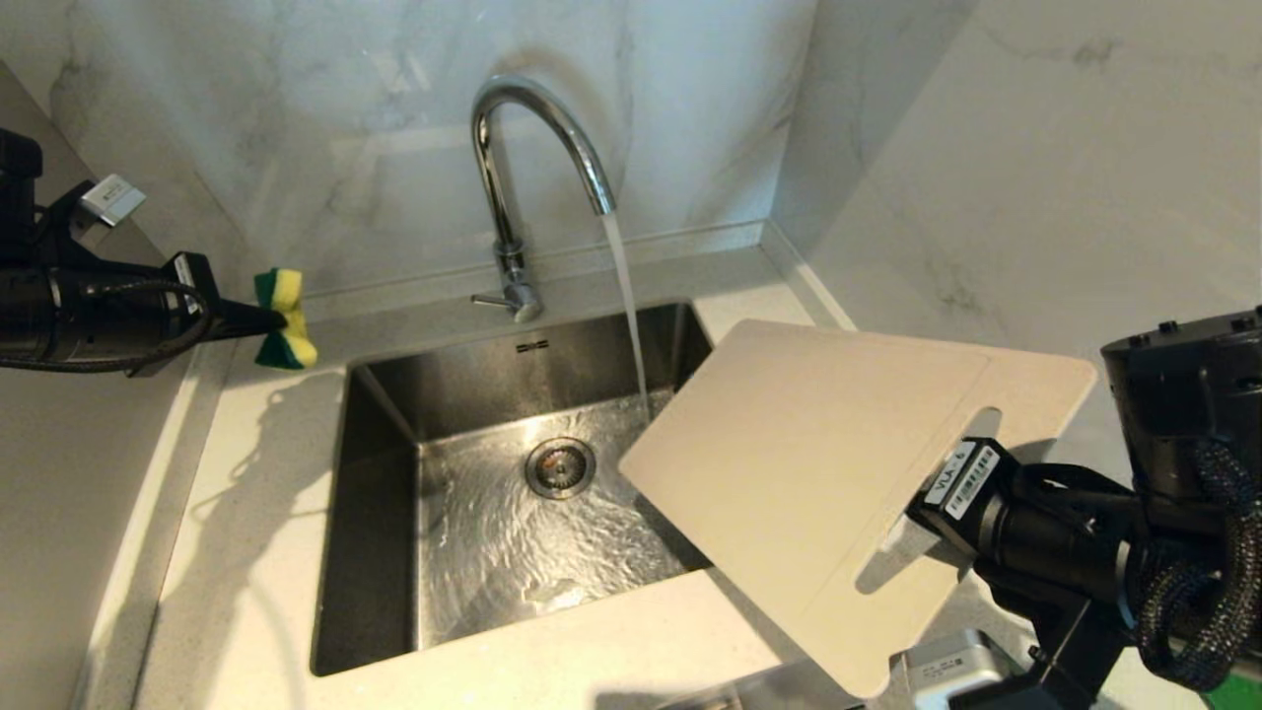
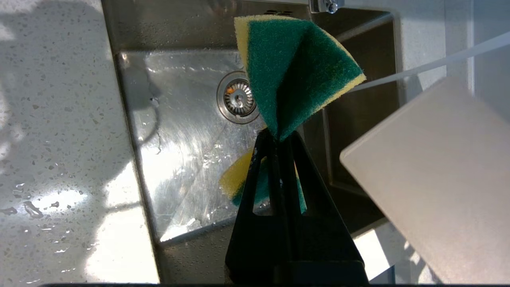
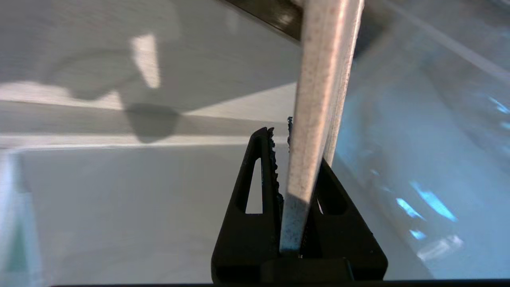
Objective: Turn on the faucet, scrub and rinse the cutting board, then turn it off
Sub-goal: Pick up the cutting board
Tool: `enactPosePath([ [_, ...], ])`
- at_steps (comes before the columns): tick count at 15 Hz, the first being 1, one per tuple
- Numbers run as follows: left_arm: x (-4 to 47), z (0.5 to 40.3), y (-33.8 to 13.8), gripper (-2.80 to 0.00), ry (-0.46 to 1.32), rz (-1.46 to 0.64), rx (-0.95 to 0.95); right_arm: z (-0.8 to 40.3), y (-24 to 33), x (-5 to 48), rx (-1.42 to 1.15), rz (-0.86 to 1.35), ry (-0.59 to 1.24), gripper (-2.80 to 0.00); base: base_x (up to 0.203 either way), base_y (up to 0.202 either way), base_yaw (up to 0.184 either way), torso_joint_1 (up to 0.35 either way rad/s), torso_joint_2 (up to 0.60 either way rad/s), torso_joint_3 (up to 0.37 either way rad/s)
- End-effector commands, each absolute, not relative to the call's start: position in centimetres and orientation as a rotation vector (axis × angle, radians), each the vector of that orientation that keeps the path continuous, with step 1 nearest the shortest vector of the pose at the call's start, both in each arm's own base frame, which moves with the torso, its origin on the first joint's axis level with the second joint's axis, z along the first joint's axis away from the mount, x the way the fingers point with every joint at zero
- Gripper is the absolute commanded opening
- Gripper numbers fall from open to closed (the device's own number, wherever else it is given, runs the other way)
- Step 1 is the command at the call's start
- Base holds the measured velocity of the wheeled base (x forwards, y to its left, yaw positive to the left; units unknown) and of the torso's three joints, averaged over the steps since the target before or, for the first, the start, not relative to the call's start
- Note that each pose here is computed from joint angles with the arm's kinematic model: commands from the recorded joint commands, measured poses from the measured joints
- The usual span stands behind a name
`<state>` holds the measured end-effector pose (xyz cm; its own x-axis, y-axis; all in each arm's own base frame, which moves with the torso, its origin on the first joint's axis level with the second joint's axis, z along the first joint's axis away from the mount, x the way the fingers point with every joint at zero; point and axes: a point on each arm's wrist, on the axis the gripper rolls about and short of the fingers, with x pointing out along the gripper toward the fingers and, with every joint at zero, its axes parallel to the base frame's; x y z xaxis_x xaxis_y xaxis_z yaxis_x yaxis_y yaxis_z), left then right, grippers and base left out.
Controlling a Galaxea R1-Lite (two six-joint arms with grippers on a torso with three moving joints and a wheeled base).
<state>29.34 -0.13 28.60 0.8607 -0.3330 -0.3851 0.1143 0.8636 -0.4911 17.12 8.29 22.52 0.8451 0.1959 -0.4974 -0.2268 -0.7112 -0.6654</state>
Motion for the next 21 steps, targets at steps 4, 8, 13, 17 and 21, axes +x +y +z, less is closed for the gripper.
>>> enactPosePath([
  [4,29.2,28.7,-0.1,-2.80,0.478,-0.244,-0.488,22.5,8.5,18.1,-2.263,0.702,-0.027,-2.80,0.000,0.000,0.000,0.000,0.00,0.000],
  [8,29.2,28.8,-0.2,-2.80,0.479,-0.247,-0.487,23.2,7.6,20.2,-2.283,0.769,-0.166,-2.80,0.000,0.000,0.000,0.000,0.00,0.000],
  [13,29.3,28.7,-0.2,-2.80,0.479,-0.247,-0.487,25.0,6.7,21.5,-2.338,0.859,-0.246,-2.80,0.000,0.000,0.000,0.000,0.00,0.000],
  [17,29.2,28.7,-0.2,-2.80,0.479,-0.247,-0.487,24.3,7.3,22.4,-2.287,0.970,-0.402,-2.80,0.000,0.000,0.000,0.000,0.00,0.000],
  [21,29.3,28.7,-0.3,-2.80,0.481,-0.249,-0.487,26.5,7.3,22.0,-2.314,1.032,-0.434,-2.80,0.000,0.000,0.000,0.000,0.00,0.000],
])
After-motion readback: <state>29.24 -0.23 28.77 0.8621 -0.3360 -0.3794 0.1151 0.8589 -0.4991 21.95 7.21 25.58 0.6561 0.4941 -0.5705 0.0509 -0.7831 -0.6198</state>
